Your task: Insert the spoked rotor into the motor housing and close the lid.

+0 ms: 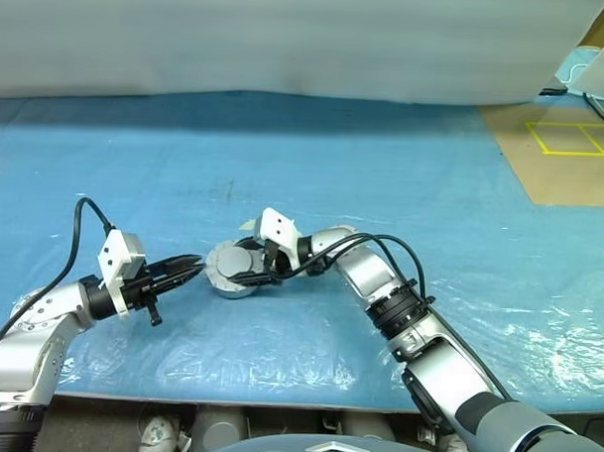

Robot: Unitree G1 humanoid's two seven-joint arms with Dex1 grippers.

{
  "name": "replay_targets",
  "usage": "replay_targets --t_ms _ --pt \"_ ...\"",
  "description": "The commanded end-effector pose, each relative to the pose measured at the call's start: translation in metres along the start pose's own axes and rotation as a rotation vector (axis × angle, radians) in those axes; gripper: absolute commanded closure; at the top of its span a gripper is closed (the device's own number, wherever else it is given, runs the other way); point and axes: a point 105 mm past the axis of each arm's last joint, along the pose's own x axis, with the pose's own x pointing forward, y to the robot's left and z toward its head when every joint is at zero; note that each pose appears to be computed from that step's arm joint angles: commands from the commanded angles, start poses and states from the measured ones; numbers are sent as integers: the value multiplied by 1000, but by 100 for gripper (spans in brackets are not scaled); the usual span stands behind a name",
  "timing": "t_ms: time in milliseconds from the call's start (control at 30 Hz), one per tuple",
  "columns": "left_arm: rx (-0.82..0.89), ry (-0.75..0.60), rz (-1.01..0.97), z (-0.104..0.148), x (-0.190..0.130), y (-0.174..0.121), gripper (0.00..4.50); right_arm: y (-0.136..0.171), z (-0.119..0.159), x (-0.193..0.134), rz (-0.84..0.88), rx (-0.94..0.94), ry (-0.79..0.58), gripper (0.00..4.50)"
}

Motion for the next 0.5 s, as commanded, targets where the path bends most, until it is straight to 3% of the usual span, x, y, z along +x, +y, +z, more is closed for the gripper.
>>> replay_targets --t_ms 33,367,500 --pt "34 -16 -12 5 1 0 376 0 -20 3 -27 14 67 154" --pt "55 -10 0 1 10 -2 376 -3 -74 -2 -82 -28 302 154" --pt "54 -12 -4 2 14 -3 376 -2 -79 -5 -80 87 312 154"
